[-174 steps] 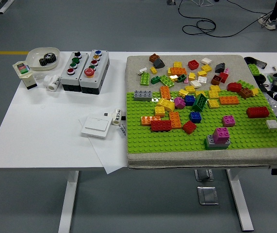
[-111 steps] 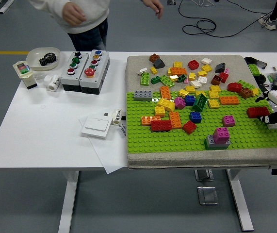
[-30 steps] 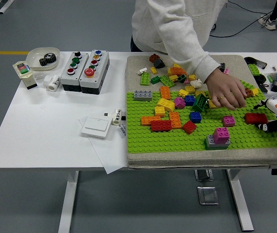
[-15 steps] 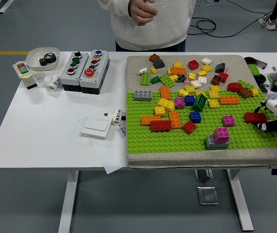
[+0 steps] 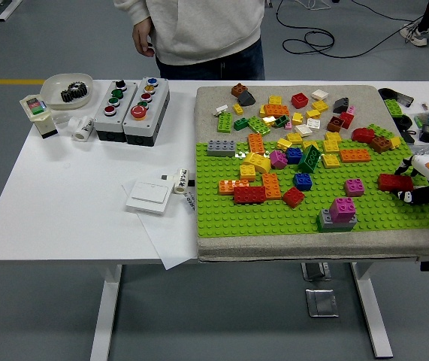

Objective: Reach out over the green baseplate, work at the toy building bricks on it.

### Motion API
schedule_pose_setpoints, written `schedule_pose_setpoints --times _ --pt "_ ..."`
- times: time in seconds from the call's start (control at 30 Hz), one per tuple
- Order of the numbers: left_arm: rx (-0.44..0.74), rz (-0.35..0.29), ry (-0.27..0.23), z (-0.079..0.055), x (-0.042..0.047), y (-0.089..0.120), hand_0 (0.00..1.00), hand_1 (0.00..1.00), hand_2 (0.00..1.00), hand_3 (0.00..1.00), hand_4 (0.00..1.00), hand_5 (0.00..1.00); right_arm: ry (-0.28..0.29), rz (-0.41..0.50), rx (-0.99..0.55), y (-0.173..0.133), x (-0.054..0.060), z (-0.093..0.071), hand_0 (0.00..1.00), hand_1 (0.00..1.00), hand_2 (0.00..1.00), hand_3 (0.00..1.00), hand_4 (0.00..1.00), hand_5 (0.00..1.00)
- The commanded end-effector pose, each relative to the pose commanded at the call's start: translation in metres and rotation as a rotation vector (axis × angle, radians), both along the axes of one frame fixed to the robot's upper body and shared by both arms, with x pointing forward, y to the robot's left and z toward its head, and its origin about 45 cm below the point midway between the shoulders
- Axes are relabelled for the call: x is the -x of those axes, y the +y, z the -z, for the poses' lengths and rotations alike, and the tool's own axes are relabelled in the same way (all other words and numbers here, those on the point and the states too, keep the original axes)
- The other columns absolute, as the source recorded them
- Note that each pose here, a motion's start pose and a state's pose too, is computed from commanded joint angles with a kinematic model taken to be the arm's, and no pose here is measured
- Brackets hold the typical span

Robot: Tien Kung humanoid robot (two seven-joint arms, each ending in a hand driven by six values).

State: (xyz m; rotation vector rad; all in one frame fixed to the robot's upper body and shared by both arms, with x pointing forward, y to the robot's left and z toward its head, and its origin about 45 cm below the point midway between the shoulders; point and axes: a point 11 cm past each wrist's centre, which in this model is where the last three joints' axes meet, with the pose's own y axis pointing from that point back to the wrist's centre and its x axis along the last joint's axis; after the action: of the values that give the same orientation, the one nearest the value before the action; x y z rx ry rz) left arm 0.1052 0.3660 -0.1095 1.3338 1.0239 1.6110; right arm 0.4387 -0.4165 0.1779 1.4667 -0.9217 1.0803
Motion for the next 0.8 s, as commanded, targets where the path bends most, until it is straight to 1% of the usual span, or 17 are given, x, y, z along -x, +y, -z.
schedule_pose_setpoints --times 0.17,0.2,0.37,0.4,0.67,0.8 --pt "0.001 0.0 0.0 0.0 0.0 -0.0003 0.609 0.691 0.652 0.548 0.562 0.611 -0.004 -0.007 0.002 0.0008 0.0002 -0.0001 0.473 0.518 0.614 0.558 0.649 0.401" --pt "0.001 0.0 0.0 0.0 -0.0001 -0.0003 0.61 0.691 0.654 0.548 0.562 0.611 -0.004 -0.009 0.003 0.0009 0.0003 0.0 0.387 0.474 0.579 0.546 0.62 0.387" --pt "0.001 0.001 0.0 0.0 -0.0003 -0.0002 0.61 0.691 0.654 0.548 0.562 0.611 -0.007 -0.013 0.004 0.0011 0.0006 -0.0001 0.387 0.474 0.579 0.546 0.62 0.387" --pt "0.001 0.001 -0.001 0.0 -0.0003 -0.0002 0.609 0.692 0.654 0.549 0.563 0.611 -0.008 -0.014 0.002 0.0013 0.0005 -0.0003 0.344 0.444 0.551 0.531 0.592 0.374" --pt "0.002 0.0 -0.001 0.0001 0.0001 -0.0002 0.609 0.691 0.653 0.549 0.563 0.611 -0.012 -0.028 -0.005 0.0029 0.0011 -0.0016 0.34 0.443 0.54 0.523 0.586 0.375" --pt "0.002 -0.002 -0.001 0.0004 0.0008 -0.0002 0.609 0.689 0.65 0.549 0.563 0.61 -0.022 -0.04 -0.005 0.0037 0.0008 -0.0054 0.339 0.444 0.533 0.52 0.581 0.37"
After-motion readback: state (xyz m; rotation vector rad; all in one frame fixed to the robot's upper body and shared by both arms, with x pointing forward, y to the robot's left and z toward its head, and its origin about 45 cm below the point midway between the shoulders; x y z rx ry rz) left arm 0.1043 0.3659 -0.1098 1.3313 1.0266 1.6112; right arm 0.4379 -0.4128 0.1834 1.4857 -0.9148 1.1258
